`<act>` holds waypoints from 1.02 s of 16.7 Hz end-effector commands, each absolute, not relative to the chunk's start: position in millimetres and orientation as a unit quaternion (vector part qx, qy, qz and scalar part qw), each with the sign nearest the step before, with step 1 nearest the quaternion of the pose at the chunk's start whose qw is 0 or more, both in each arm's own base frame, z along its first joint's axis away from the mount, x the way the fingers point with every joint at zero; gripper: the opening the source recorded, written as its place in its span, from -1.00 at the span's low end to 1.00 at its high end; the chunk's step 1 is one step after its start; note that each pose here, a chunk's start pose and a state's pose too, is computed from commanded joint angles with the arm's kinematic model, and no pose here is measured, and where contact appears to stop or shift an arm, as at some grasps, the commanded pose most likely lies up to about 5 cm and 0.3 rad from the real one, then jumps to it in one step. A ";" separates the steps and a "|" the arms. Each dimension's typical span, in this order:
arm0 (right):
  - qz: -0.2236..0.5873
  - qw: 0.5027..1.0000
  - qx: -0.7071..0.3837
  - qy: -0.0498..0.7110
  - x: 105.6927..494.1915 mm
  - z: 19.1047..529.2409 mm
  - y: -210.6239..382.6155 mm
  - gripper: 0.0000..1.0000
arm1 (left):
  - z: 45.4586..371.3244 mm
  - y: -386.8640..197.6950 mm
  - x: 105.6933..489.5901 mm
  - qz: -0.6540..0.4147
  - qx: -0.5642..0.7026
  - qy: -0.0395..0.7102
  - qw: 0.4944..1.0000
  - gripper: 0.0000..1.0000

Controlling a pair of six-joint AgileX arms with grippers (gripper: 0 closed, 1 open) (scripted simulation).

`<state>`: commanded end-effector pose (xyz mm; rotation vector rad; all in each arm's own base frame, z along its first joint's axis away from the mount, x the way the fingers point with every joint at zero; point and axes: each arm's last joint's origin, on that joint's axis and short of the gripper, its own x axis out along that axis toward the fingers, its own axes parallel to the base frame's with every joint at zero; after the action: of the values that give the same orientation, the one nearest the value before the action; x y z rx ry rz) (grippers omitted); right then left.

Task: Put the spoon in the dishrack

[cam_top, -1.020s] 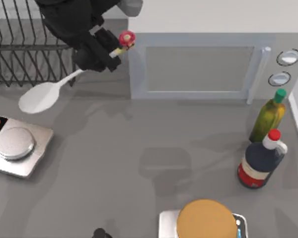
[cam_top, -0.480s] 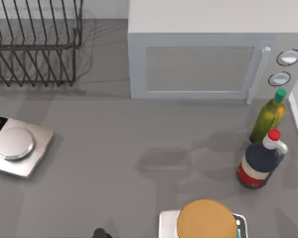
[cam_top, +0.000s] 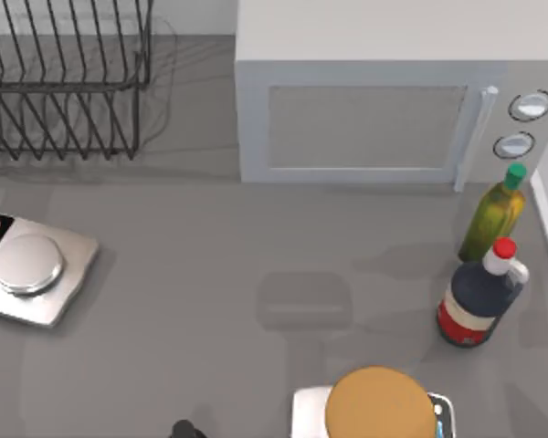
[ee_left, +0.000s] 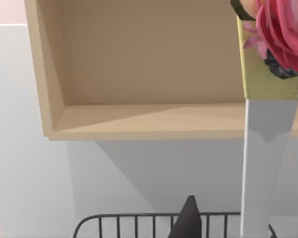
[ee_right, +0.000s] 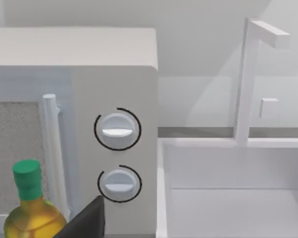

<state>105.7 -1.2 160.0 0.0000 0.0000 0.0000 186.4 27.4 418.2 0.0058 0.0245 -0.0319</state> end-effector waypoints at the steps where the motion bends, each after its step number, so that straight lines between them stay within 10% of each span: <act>1: 0.000 1.000 0.000 0.000 105.7 160.0 -1.2 1.00 | 418.1 28.8 182.7 -0.012 0.001 0.003 1.000 -1.00; 9: 0.000 1.000 0.000 0.000 105.7 160.0 -1.2 1.00 | 416.4 29.9 192.6 -0.012 0.001 0.000 1.000 -1.00; 17: 0.000 1.000 0.000 0.000 105.7 160.0 -1.2 1.00 | 339.8 39.6 319.3 -0.008 0.001 0.002 1.000 -1.00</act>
<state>105.7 -1.2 160.0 0.0000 0.0000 0.0000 319.3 39.6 339.8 0.0020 0.0041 -0.0168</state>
